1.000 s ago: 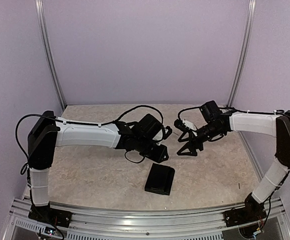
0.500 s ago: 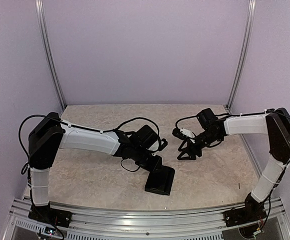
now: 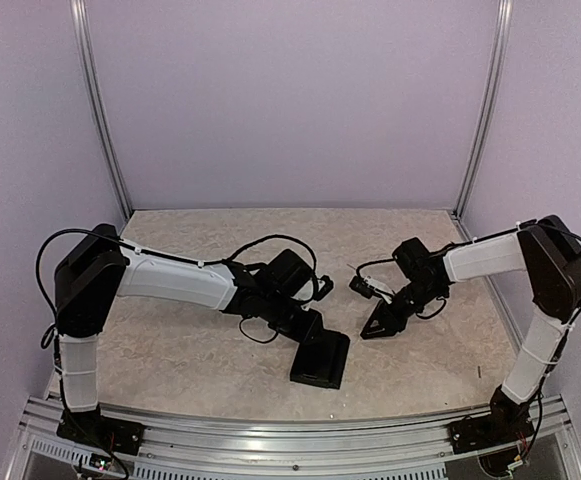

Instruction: Fold the paper box

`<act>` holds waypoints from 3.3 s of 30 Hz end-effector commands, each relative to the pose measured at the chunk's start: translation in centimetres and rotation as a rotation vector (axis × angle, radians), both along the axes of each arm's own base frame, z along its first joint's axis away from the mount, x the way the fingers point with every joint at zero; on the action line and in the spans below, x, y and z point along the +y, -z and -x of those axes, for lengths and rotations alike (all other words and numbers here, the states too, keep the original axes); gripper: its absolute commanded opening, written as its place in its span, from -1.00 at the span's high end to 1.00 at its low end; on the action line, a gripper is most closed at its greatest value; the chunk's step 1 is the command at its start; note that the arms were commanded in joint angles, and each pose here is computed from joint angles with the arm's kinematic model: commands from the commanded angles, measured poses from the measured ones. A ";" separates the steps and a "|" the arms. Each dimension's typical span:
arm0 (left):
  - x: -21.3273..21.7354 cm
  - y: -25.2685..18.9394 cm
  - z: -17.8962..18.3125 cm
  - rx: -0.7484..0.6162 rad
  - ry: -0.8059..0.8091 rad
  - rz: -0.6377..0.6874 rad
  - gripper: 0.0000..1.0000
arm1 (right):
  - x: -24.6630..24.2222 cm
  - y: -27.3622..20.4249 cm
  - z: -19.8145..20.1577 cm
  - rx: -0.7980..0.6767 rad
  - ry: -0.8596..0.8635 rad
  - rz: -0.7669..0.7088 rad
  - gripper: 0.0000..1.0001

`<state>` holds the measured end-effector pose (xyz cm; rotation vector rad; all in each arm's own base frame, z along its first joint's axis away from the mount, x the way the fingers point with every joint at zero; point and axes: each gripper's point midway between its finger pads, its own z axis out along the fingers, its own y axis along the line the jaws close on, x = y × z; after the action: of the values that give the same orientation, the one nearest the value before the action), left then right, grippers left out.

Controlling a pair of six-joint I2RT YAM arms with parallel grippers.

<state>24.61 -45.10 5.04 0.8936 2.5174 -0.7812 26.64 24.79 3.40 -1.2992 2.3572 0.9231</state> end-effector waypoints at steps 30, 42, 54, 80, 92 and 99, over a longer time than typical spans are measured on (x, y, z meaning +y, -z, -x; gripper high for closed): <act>2.0 3.3 0.1 0.117 -0.083 -0.009 0.56 | 2.3 2.5 1.6 0.168 -0.033 -0.014 0.57; 2.4 3.5 -0.1 0.123 -0.065 0.006 0.59 | 1.0 0.9 -0.5 -0.084 -0.069 0.081 0.49; 3.2 3.7 -0.4 0.182 -0.090 0.087 0.60 | 3.1 -0.4 0.0 -0.286 -0.221 0.036 0.41; 3.5 4.4 -0.6 0.219 -0.093 0.099 0.61 | 5.0 1.0 0.5 -0.401 -0.358 0.112 0.78; 3.5 4.9 -0.5 0.231 -0.092 0.095 0.61 | 5.3 0.3 1.0 -0.564 -0.424 0.141 1.00; 3.4 5.0 -0.4 0.235 -0.086 0.097 0.61 | 5.7 0.5 0.6 -0.577 -0.406 0.166 1.00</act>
<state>26.04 -44.16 4.97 0.7234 2.4982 -1.1441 26.07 29.84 2.69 -1.8558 1.8035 0.3804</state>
